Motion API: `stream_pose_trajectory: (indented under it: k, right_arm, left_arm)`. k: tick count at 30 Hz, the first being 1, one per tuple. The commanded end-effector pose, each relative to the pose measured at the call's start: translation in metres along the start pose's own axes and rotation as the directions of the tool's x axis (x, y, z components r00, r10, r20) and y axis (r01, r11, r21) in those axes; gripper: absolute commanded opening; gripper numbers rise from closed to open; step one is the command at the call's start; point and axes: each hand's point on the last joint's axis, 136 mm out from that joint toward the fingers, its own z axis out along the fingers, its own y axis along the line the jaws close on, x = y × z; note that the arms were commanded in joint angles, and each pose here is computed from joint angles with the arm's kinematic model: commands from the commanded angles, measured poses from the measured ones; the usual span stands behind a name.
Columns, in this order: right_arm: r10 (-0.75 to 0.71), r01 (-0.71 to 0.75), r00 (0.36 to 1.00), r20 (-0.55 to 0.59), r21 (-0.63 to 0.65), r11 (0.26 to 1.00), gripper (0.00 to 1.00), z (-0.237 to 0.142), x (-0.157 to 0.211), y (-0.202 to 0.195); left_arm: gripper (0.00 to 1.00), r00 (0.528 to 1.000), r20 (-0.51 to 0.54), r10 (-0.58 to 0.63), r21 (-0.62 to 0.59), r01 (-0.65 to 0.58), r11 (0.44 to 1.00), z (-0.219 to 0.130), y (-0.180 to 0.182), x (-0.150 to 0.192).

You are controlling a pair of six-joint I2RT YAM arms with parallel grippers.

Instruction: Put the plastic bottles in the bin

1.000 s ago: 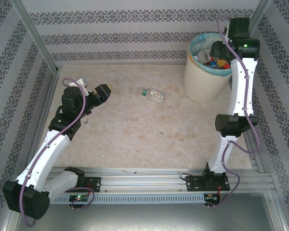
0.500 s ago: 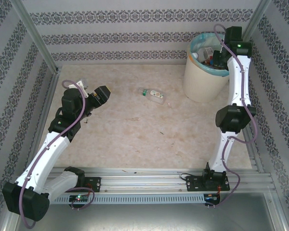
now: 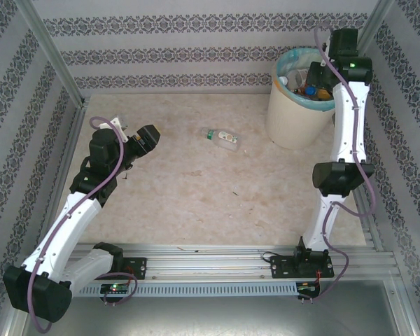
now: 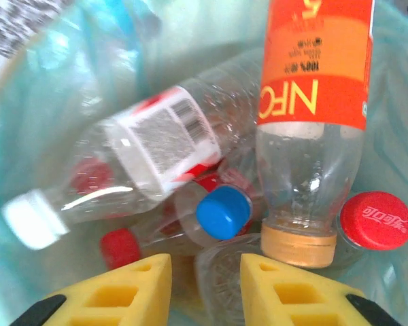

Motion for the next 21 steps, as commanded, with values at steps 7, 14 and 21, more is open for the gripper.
stream_pose_trajectory:
  k: [7,14,21]
  right_arm:
    - [-0.121,0.158,0.98,0.158,-0.246,0.956,0.39,-0.062,-0.013,0.092]
    - [-0.491,0.562,0.827,0.274,-0.432,0.705,0.54,-0.055,0.075,0.226]
    - [-0.552,0.539,0.819,0.155,-0.537,0.649,0.66,0.017,0.155,0.263]
  left_arm:
    - [0.8,1.0,-0.02,-0.002,-0.012,0.002,1.0,0.001,0.003,0.008]
    - [0.81,0.997,-0.067,0.04,-0.06,-0.044,0.997,0.005,0.015,0.018]
    - [0.82,0.991,-0.106,0.081,-0.084,-0.091,0.992,-0.002,0.018,0.023]
